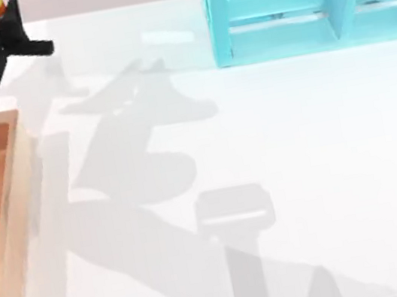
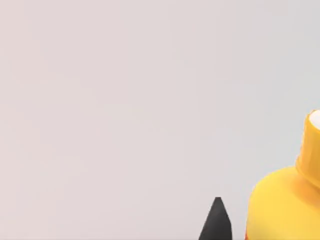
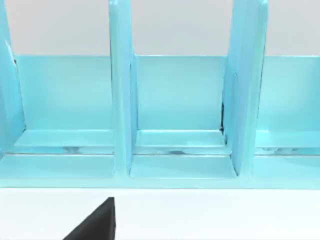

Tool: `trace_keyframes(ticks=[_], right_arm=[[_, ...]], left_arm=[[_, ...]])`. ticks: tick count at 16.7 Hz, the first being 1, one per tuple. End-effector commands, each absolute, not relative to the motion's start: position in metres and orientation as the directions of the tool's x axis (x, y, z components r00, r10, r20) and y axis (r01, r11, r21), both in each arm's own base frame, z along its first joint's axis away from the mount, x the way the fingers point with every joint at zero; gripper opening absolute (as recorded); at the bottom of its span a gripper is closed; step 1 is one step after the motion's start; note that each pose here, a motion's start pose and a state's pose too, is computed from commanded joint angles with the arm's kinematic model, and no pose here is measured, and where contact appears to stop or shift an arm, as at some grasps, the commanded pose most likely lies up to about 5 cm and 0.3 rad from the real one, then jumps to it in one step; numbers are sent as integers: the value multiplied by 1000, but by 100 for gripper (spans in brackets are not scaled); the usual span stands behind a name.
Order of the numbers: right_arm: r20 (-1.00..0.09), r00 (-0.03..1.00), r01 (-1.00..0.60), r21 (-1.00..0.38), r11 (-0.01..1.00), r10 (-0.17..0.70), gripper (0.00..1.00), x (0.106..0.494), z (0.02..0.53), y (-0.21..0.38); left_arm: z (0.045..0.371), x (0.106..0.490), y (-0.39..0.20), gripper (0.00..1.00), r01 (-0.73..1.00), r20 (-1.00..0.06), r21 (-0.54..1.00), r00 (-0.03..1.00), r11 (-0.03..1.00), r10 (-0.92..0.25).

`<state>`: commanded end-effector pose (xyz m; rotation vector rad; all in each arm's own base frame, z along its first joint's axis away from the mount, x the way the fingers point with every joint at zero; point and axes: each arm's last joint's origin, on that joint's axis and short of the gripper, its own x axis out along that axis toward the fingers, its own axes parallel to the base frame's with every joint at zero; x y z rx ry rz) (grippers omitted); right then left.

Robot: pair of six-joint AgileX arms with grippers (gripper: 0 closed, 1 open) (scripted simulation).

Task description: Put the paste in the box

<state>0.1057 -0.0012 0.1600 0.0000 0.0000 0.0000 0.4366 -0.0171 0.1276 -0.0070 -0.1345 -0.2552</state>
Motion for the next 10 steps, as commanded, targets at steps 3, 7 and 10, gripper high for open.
trace_keyframes(ticks=[3, 7, 10], right_arm=[[0, 1000, 0, 0, 1000, 0, 100, 106, 160, -1], [0, 1000, 0, 0, 1000, 0, 100, 106, 160, -1], [0, 1000, 0, 0, 1000, 0, 100, 106, 160, -1]], left_arm=[[126, 416, 52, 0, 341, 126, 44, 931, 939, -343], [117, 366, 133, 0, 463, 85, 68, 880, 884, -468], [108, 318, 178, 0, 549, 50, 63, 832, 834, -552]])
